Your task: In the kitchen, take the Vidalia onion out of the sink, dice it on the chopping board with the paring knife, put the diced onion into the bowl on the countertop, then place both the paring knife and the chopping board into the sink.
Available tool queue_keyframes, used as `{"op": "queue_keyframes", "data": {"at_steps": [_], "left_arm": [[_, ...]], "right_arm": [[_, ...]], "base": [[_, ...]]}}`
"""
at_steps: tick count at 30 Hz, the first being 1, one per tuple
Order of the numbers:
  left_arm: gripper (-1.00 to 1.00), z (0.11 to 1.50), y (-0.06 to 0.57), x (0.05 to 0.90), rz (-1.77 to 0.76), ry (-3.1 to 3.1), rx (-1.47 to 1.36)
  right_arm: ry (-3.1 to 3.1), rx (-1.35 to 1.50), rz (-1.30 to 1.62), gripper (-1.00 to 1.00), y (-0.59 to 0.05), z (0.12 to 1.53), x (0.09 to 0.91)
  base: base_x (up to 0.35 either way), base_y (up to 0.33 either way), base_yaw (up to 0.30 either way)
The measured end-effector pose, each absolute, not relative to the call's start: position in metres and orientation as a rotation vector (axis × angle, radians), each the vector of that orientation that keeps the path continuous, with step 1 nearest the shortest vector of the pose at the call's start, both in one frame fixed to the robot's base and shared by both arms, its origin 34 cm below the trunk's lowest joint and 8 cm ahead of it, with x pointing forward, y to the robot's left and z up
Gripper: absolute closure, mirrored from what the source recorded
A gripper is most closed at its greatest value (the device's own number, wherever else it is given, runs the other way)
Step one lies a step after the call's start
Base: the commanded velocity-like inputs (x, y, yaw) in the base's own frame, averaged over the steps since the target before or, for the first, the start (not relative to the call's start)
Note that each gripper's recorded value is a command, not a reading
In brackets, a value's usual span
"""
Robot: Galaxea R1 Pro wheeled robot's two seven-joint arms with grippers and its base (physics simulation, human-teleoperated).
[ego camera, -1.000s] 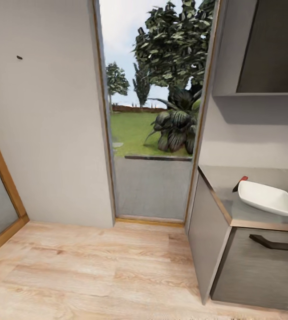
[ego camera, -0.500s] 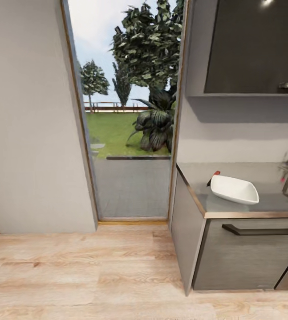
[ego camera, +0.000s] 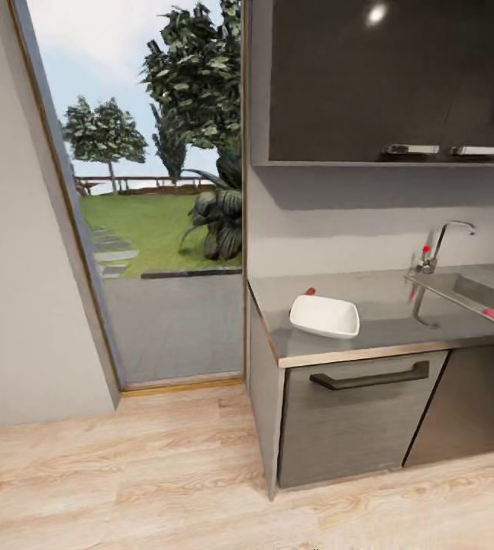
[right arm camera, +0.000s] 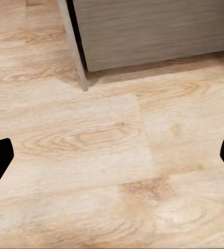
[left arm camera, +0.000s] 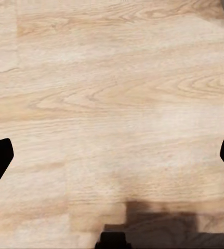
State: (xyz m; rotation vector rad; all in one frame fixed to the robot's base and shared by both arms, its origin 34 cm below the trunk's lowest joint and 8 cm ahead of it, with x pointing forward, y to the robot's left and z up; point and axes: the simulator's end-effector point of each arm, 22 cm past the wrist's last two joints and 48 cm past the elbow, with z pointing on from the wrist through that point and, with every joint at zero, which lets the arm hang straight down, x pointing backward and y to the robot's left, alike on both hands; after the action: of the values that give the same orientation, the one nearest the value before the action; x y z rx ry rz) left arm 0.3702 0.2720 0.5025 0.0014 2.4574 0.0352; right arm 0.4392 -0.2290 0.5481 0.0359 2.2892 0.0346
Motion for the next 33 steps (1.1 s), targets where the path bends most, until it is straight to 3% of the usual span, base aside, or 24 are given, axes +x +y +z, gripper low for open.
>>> {"op": "queue_keyframes", "data": {"at_steps": [33], "left_arm": [[-1.00, 0.5022, 0.2712, 0.3697, 0.034, 2.459, 0.003]], "right_arm": [[2.288, 0.036, 0.034, -1.00, -0.2292, 0.5484, 0.4395]], "base": [[0.013, -0.304, -0.274]]}}
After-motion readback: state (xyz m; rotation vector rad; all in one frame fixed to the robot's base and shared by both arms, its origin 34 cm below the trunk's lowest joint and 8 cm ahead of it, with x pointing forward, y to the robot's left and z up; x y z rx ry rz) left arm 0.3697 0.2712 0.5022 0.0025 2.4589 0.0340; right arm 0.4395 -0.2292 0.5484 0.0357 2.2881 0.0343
